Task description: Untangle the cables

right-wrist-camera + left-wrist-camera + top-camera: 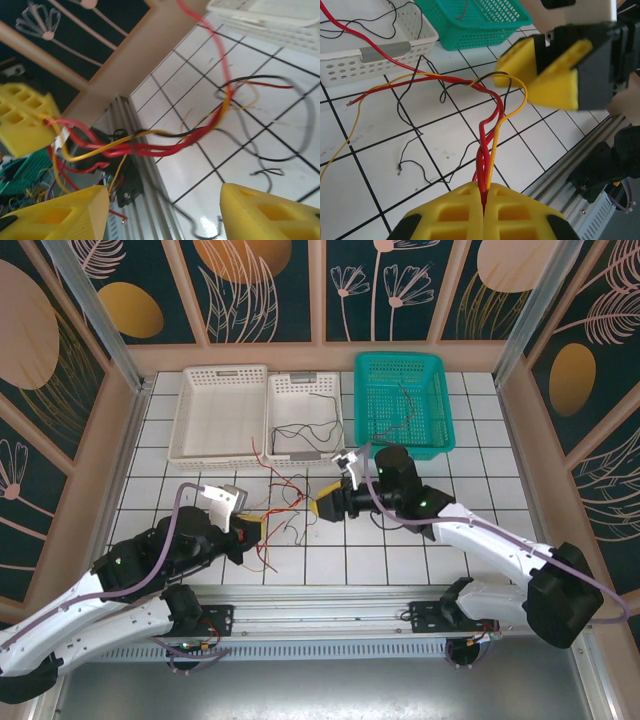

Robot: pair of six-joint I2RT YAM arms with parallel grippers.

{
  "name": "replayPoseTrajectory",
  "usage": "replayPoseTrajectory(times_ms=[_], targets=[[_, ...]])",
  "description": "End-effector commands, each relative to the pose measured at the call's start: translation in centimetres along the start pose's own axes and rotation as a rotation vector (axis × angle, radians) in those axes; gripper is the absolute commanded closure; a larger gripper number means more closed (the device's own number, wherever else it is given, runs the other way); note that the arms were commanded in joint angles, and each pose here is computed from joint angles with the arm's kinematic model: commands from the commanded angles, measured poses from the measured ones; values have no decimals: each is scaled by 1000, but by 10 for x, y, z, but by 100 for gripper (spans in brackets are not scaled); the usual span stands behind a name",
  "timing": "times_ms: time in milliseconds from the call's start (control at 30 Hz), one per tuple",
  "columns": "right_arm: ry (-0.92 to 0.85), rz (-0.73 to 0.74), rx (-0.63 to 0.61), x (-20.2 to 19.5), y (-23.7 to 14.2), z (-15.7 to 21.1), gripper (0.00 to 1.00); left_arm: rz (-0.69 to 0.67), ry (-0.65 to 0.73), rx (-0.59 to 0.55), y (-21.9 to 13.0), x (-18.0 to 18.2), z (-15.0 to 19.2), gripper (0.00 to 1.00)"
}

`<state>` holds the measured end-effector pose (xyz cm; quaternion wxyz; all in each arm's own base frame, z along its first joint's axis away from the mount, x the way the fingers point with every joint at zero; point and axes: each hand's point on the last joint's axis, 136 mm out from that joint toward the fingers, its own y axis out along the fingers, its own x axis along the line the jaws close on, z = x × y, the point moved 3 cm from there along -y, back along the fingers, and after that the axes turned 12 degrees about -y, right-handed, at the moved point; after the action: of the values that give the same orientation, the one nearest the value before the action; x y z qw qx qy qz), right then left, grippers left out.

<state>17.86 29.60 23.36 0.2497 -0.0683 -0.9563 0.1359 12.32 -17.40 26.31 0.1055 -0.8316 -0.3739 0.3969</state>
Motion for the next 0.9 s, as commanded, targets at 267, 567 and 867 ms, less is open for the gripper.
replayPoseTrajectory(times_ms=[267,567,867], targets=[[-86,12,-24,9,17,-3,75,10,6,-27,2,-2,-5,100],[-74,263,-138,-11,-34,-29,100,9,6,-22,3,-2,-4,100],[82,646,-367,-49,-153,-74,100,3,10,-10,5,-2,-3,100]])
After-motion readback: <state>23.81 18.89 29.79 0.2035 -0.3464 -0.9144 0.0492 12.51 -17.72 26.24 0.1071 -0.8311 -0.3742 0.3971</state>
